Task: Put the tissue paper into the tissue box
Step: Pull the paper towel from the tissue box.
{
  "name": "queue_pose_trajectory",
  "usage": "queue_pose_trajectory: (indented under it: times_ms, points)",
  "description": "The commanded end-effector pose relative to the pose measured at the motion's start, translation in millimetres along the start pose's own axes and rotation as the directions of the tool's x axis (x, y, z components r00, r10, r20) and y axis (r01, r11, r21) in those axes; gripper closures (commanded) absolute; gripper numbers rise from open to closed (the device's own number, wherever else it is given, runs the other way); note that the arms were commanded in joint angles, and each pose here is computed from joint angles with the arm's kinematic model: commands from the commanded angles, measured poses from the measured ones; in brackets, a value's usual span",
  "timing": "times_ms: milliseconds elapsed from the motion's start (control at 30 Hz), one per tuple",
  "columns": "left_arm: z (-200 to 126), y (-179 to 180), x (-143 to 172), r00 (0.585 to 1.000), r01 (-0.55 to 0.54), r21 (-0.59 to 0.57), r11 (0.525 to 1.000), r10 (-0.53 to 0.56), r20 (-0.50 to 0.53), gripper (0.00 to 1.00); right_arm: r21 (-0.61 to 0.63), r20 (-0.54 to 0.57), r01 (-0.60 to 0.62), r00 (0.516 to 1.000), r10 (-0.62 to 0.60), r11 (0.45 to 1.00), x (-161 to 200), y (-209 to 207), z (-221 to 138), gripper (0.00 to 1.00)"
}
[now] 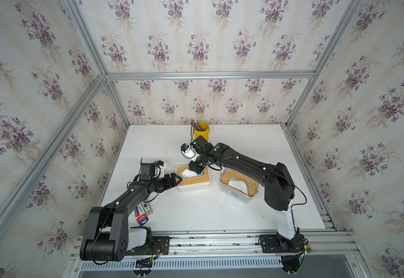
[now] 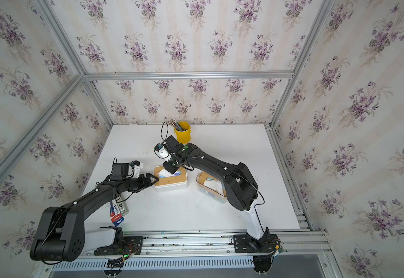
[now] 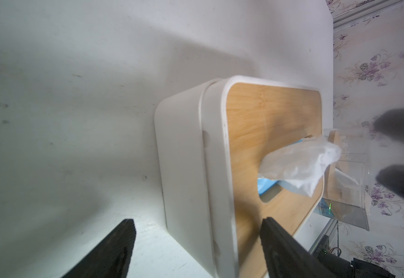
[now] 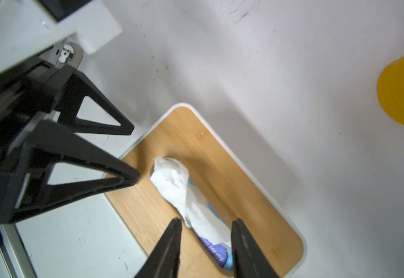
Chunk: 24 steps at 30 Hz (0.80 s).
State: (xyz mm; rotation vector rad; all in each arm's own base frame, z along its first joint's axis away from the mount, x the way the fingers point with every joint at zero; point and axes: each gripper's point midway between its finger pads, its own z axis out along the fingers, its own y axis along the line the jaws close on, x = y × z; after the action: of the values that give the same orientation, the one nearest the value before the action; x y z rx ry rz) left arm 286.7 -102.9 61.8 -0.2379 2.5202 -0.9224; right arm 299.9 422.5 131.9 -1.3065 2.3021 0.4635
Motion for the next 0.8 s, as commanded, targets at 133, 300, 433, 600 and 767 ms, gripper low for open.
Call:
queue_pose_trajectory:
  times_ms: [133,300,433,600,767]
  points:
    - [-2.9,-3.4,-4.6,1.000,-0.020,0.004,1.000,0.020,0.018,0.14,-0.067,0.023,-0.030,0.999,0.032,0.997,7.4,15.4,10.6,0.64]
    - [-3.8,-4.0,-4.4,1.000,-0.020,0.003,1.000,0.020,0.017,0.14,-0.031,0.006,-0.046,0.999,0.046,0.998,10.2,7.1,23.5,0.64]
    - [-4.8,-4.1,-4.3,1.000,-0.022,0.001,1.000,0.022,0.019,0.14,-0.048,0.008,-0.043,0.999,0.043,0.998,7.9,9.3,28.0,0.65]
    - [-5.0,-4.9,-4.3,1.000,-0.023,0.004,1.000,0.023,0.019,0.14,-0.056,0.003,-0.043,0.999,0.043,0.998,8.6,10.1,32.4,0.72]
    - [-5.2,-5.3,-4.3,1.000,-0.024,0.005,1.000,0.024,0.019,0.14,-0.055,-0.006,-0.044,0.999,0.043,0.998,10.7,9.6,36.3,0.80]
